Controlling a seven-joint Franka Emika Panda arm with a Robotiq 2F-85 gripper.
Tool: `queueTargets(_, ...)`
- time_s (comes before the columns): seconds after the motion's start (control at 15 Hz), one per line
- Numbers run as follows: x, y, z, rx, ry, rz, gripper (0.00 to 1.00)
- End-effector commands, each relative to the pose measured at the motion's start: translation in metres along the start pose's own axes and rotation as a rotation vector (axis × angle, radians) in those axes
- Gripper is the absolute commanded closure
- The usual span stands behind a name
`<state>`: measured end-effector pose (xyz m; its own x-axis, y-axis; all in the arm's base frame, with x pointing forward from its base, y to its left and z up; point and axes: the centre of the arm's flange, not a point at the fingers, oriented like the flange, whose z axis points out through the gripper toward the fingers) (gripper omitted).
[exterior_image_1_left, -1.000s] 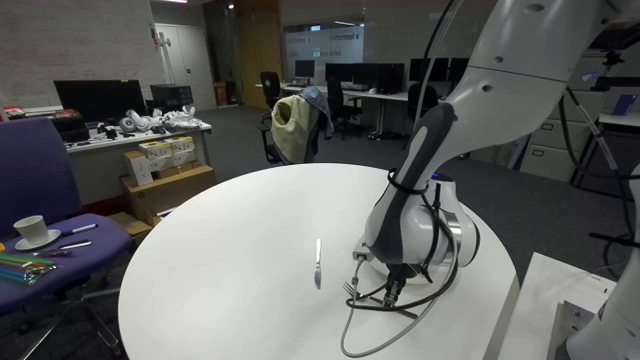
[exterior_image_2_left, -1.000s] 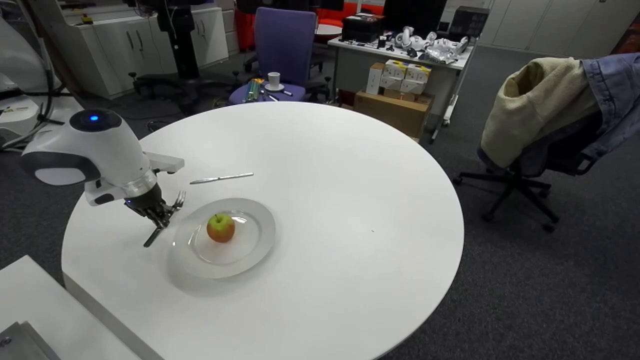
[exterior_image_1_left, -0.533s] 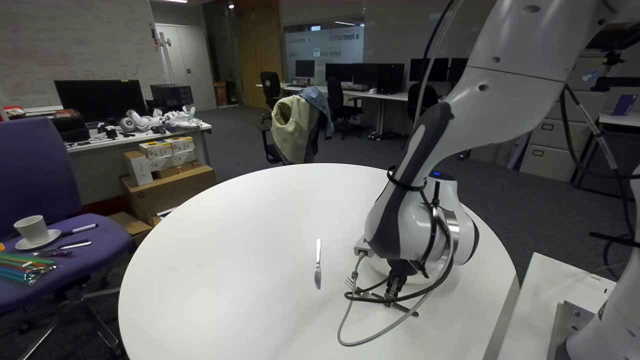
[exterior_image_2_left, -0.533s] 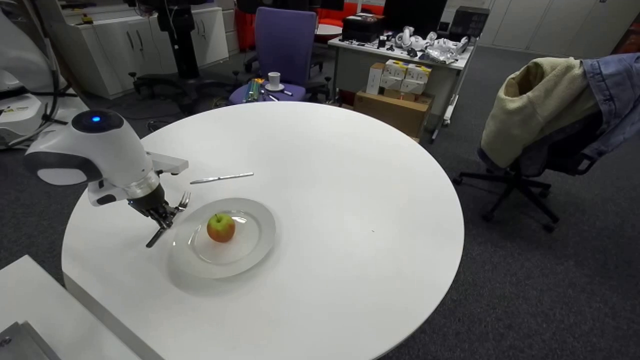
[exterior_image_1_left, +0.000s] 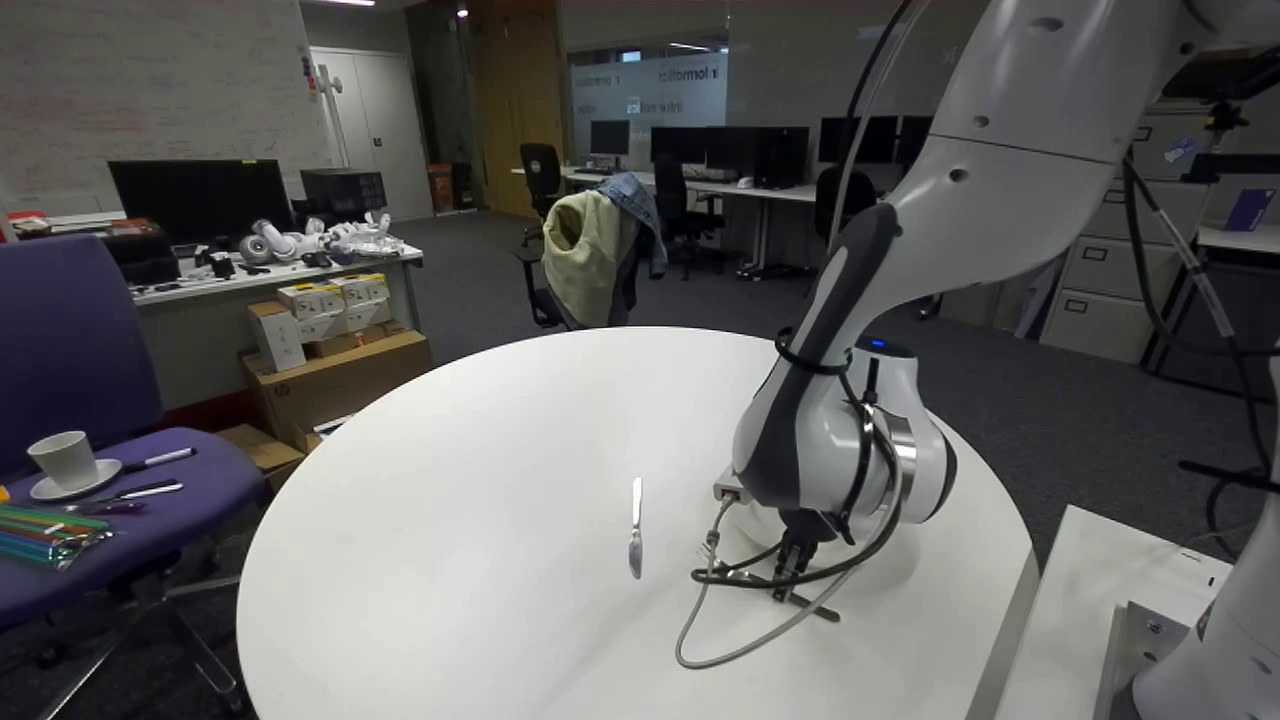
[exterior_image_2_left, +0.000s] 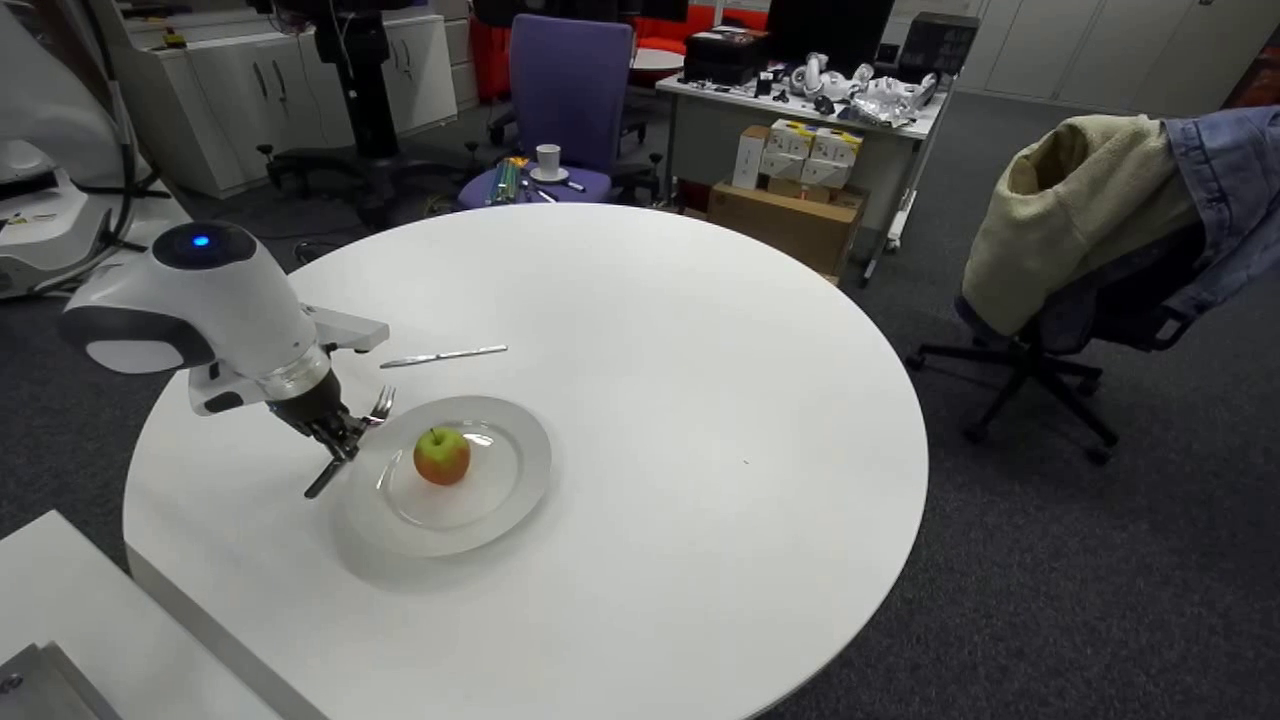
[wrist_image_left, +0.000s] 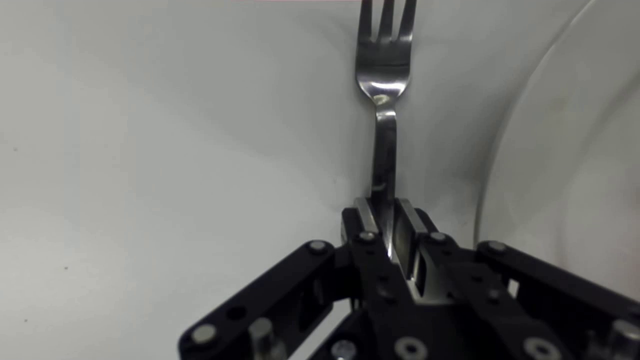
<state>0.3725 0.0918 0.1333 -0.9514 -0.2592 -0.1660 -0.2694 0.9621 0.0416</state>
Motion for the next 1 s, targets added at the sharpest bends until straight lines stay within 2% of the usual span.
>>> queueTargets(0.0, 0.007, -0.006, 0.005, 0.020, -0.009, -0.017, 0.59)
queueTargets(0.53, 0.006, 0.000, 0.006, 0.021, -0.007, -0.038, 0.01)
queueTargets(0.93, -0.007, 0.011, -0.007, 0.067, -0.044, -0.109, 0.00)
